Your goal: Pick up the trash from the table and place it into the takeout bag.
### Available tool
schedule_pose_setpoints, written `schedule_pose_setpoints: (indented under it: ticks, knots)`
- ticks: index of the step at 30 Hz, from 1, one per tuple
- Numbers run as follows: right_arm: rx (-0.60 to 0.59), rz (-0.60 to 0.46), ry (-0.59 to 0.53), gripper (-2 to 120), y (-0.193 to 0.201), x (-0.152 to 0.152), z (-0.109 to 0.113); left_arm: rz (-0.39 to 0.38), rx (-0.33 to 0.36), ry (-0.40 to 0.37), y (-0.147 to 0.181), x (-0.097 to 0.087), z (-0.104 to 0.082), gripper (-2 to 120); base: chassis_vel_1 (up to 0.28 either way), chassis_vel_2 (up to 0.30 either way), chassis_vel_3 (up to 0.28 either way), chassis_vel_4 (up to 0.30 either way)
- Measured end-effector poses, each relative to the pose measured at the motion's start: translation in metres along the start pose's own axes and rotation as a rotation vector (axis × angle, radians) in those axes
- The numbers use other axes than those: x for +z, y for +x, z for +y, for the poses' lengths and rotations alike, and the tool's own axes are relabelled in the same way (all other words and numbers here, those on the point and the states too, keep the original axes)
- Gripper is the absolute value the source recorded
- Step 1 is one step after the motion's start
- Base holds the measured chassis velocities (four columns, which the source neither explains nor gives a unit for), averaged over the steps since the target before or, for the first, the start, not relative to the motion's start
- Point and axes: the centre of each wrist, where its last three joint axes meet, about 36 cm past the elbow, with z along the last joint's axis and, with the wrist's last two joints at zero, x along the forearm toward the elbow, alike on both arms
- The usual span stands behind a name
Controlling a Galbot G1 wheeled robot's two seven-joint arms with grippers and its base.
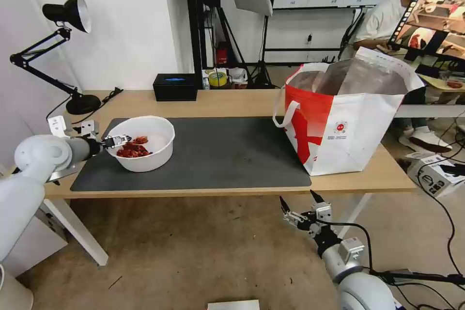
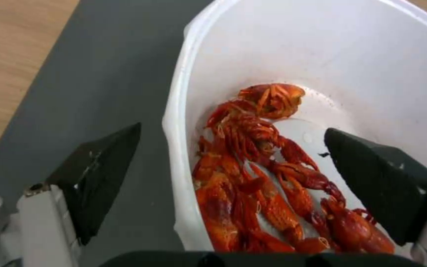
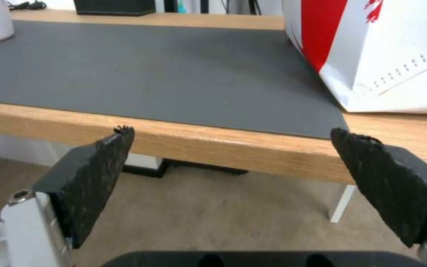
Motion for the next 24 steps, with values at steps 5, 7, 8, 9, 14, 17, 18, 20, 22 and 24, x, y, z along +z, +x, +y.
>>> schedule_pose_setpoints:
  ticks: [5, 7, 8, 9, 14, 17, 18, 20, 22, 24]
  knots:
    - [0.000, 0.000, 0.000, 100, 0.0000, 0.0000, 0.0000, 0.006, -0.002, -0.003, -0.0022, -0.0007, -0.0037, 93, 0.000, 0.000, 0.000, 0.000]
    - [0.000, 0.000, 0.000, 100, 0.0000, 0.0000, 0.0000, 0.009, 0.005, 0.005, -0.0022, -0.0012, -0.0041, 91, 0.000, 0.000, 0.000, 0.000]
    - [0.000, 0.000, 0.000, 100, 0.0000, 0.0000, 0.0000, 0.014, 0.017, 0.018, -0.0016, -0.0017, -0.0043, 83, 0.000, 0.000, 0.000, 0.000]
    - [0.000, 0.000, 0.000, 100, 0.0000, 0.0000, 0.0000, 0.017, 0.026, 0.027, -0.0012, -0.0020, -0.0047, 79, 0.000, 0.000, 0.000, 0.000]
    - [0.000, 0.000, 0.000, 100, 0.0000, 0.0000, 0.0000, 0.024, 0.031, 0.035, 0.0003, -0.0014, -0.0044, 66, 0.000, 0.000, 0.000, 0.000]
    - [0.000, 0.000, 0.000, 100, 0.0000, 0.0000, 0.0000, 0.028, 0.024, 0.030, 0.0016, -0.0002, -0.0024, 51, 0.000, 0.000, 0.000, 0.000]
    - [0.000, 0.000, 0.000, 100, 0.0000, 0.0000, 0.0000, 0.028, 0.024, 0.030, 0.0016, -0.0002, -0.0024, 51, 0.000, 0.000, 0.000, 0.000]
    - [0.000, 0.000, 0.000, 100, 0.0000, 0.0000, 0.0000, 0.031, 0.021, 0.025, 0.0028, 0.0008, -0.0014, 43, 0.000, 0.000, 0.000, 0.000]
    - [0.000, 0.000, 0.000, 100, 0.0000, 0.0000, 0.0000, 0.031, 0.019, 0.022, 0.0038, 0.0011, -0.0006, 35, 0.000, 0.000, 0.000, 0.000]
    - [0.000, 0.000, 0.000, 100, 0.0000, 0.0000, 0.0000, 0.031, 0.017, 0.016, 0.0058, 0.0012, 0.0001, 25, 0.000, 0.000, 0.000, 0.000]
